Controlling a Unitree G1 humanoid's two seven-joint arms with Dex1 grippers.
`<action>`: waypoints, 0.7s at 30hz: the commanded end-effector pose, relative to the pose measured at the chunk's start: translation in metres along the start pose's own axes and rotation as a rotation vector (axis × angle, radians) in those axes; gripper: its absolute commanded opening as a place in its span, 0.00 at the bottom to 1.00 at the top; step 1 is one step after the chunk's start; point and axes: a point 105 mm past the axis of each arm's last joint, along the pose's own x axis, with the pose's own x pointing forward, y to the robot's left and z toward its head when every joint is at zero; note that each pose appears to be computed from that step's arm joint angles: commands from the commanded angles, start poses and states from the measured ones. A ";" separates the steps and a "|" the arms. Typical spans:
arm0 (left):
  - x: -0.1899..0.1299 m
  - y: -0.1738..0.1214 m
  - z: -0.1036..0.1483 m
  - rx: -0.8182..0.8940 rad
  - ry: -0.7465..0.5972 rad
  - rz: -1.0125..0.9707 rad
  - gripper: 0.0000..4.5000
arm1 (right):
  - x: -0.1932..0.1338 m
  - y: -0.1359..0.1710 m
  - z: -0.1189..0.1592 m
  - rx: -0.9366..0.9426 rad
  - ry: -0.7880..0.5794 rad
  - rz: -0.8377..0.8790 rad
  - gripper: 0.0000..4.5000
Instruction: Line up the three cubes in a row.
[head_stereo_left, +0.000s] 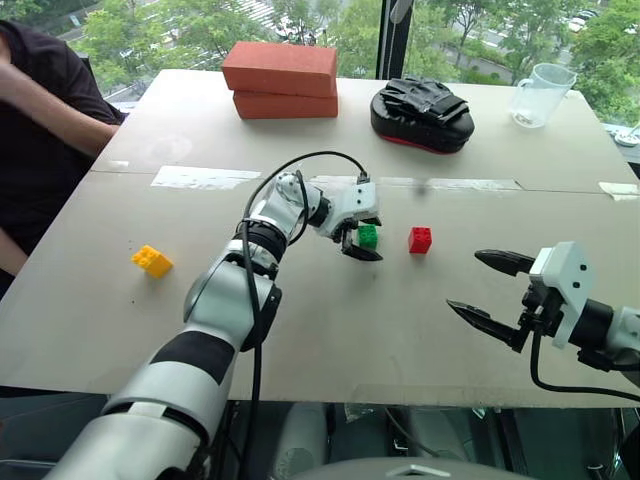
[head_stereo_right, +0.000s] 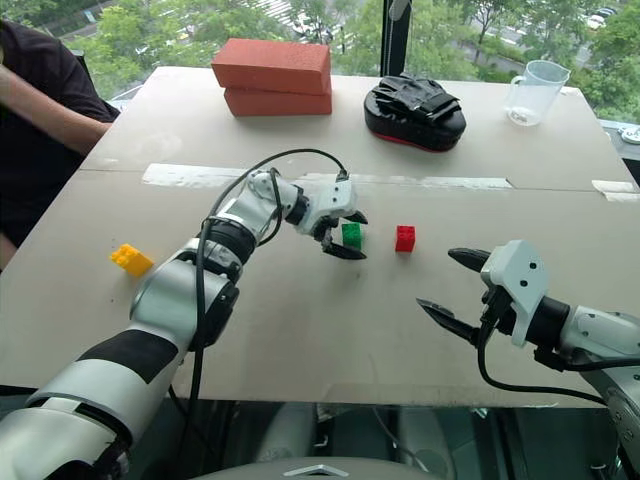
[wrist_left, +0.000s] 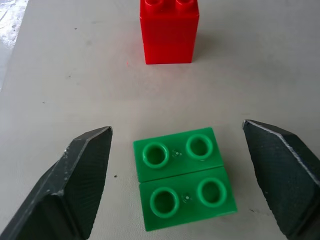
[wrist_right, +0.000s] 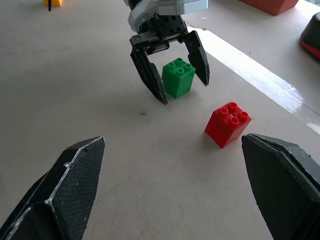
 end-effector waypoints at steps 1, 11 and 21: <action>-0.022 0.013 0.026 0.058 -0.081 0.053 0.89 | -0.003 -0.001 0.011 -0.049 -0.035 -0.014 1.00; -0.155 0.011 0.044 -0.179 -0.390 0.364 0.89 | 0.010 0.007 0.028 -0.056 -0.137 0.080 1.00; -0.290 -0.097 -0.092 -0.741 -0.067 1.170 0.89 | 0.036 0.013 0.038 -0.055 -0.240 0.289 1.00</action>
